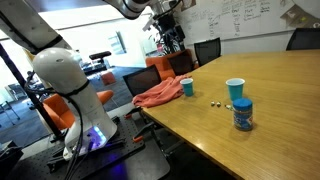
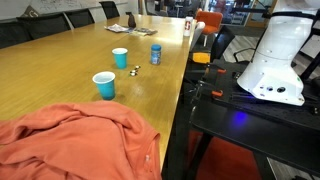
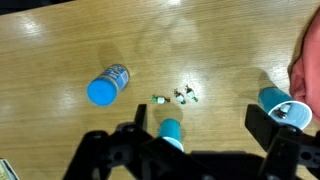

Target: Pour the contents in the blue cup on the left into the cup on the right

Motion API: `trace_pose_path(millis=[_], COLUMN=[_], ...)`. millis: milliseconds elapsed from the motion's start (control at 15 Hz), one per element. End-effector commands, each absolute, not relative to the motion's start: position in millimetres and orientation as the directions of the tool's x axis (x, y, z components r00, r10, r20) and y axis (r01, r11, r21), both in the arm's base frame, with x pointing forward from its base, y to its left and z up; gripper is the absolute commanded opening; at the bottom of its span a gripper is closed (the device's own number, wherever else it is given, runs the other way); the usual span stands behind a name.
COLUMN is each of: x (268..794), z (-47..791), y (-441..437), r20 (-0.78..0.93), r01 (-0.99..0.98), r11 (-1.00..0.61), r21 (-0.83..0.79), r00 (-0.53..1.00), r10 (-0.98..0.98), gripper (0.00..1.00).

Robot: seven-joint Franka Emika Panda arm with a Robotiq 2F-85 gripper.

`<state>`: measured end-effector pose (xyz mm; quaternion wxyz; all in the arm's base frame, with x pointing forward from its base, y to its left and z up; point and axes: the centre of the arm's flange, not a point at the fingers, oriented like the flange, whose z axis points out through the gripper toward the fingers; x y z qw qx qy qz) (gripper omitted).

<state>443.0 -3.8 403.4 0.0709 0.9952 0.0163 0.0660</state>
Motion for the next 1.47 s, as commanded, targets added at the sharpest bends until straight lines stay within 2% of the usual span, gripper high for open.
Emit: trace_pose_path(millis=[0, 600, 1200, 1400], x=[465.2, 505.9, 543.6, 557.0], z=[408.2, 401.0, 313.6, 279.1], y=[16.1, 48.1, 94.9, 108.7], r20=[0.158, 0.140, 0.071, 0.105], r01=[0.049, 0.101, 0.176, 0.179], r11=[-0.991, -0.994, -0.983, -0.982], r21=[0.121, 0.052, -0.046, -0.060], r00=[0.985, 0.984, 0.982, 0.980], r10=[0.068, 0.108, 0.172, 0.172], gripper=[1.00, 1.00, 1.00, 1.00])
